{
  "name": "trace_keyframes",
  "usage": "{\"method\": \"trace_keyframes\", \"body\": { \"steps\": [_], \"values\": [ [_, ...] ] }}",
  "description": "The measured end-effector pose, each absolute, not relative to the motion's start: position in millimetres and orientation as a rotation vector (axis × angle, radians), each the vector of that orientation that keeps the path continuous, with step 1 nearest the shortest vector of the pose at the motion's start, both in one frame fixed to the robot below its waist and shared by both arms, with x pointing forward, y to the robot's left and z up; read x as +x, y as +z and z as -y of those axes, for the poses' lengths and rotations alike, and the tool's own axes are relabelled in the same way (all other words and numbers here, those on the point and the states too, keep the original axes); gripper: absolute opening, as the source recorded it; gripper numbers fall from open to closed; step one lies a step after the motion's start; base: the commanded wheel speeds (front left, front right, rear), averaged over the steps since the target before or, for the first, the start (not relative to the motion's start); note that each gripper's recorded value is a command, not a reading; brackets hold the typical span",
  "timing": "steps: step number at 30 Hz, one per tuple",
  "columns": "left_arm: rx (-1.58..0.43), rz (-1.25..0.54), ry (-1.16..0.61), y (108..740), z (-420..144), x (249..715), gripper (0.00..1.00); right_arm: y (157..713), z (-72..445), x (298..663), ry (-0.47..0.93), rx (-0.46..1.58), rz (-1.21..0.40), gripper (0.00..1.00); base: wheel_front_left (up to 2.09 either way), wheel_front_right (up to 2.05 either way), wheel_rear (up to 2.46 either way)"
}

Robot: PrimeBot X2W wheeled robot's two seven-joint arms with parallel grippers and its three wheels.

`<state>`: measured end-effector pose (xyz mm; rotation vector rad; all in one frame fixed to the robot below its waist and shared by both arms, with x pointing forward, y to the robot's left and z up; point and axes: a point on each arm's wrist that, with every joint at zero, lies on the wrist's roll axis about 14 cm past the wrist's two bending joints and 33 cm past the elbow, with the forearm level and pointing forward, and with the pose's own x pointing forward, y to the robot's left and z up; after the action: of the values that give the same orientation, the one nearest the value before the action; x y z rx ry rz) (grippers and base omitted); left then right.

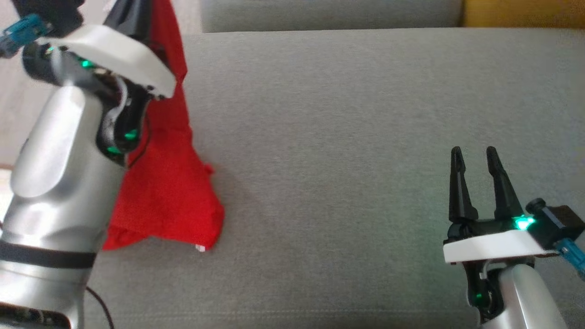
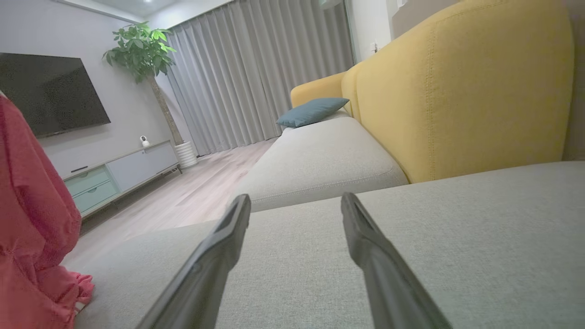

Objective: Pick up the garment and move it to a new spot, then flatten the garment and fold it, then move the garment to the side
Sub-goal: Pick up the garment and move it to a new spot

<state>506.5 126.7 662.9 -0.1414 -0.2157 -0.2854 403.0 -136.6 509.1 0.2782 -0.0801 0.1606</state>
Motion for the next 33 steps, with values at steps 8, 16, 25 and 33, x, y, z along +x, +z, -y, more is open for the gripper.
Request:
{"method": "trace_keyframes", "body": {
  "steps": [8,16,25,33],
  "values": [
    [-0.207,0.236,-0.443,673.9,-48.6,508.8,0.0,513.2,165.7,393.0,0.078,0.289,0.1,1.0,0.0,0.0,0.0],
    [-0.302,0.311,-0.611,705.1,36.8,509.3,0.0,526.2,190.2,385.5,0.012,0.294,0.144,1.0,0.0,0.0,0.0],
    [-0.328,0.319,-0.66,702.6,85.5,526.9,0.0,523.3,213.6,373.1,-0.064,0.295,0.139,1.0,0.0,0.0,0.0],
    [-0.27,0.116,-0.612,617.3,89.4,557.0,1.0,515.7,220.4,374.9,-0.088,0.294,0.119,1.0,0.0,0.0,0.0]
  ]
}}
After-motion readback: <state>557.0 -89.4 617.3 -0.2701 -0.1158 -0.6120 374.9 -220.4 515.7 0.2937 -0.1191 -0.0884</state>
